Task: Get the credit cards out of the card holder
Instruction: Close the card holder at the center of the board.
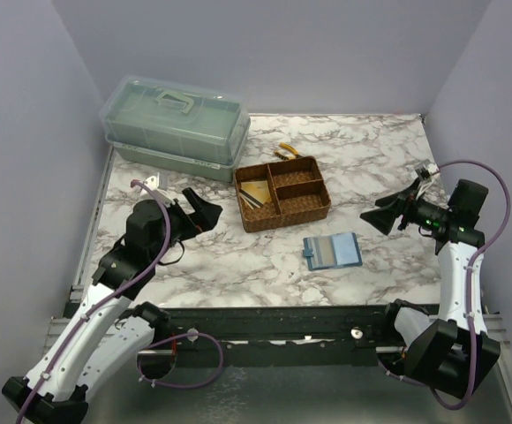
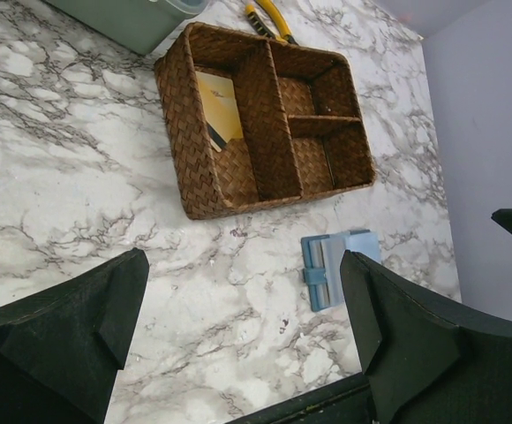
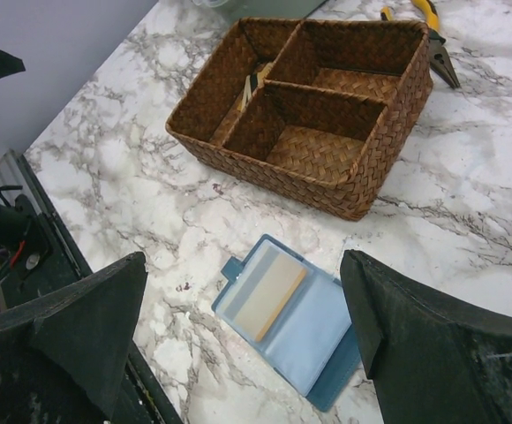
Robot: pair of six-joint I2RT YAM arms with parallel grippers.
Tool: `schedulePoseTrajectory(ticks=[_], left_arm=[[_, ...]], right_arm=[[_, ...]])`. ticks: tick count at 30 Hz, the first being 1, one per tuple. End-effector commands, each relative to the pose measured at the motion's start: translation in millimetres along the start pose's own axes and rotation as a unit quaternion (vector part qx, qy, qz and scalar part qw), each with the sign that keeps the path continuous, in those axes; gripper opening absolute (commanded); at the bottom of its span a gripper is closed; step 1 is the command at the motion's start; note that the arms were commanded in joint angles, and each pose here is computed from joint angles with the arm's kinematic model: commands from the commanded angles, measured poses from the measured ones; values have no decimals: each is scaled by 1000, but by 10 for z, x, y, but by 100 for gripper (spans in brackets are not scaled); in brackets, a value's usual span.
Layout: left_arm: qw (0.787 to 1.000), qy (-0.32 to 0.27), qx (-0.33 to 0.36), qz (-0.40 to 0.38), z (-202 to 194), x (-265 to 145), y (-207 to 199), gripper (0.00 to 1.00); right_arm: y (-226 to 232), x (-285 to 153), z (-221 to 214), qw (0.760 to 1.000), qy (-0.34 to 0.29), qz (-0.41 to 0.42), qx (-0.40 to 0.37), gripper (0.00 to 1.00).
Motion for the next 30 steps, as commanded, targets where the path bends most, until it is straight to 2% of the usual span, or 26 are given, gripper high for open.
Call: schedulePoseTrajectory(ticks=[1, 14, 22, 30], left_arm=[[999, -21, 34, 16, 154, -21, -12, 99], [994, -44, 87, 51, 322, 2, 25, 99], [993, -55, 90, 47, 364, -45, 6, 99], [996, -55, 70, 27, 376, -85, -71, 99]], right_arm=[[-77, -22, 48, 1000, -3, -30, 3, 100], [-114, -49, 213, 999, -1, -51, 6, 100], [-61, -74, 368, 999, -1, -42, -13, 100], [-26, -72, 446, 998, -23, -52, 17, 100]])
Point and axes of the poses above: each gripper's point midway between its finger pads, its own x axis out along the fingers, its own y axis along the line the jaws close on, z = x × y, the point moved 5 cm from there along -x, back along the fingers
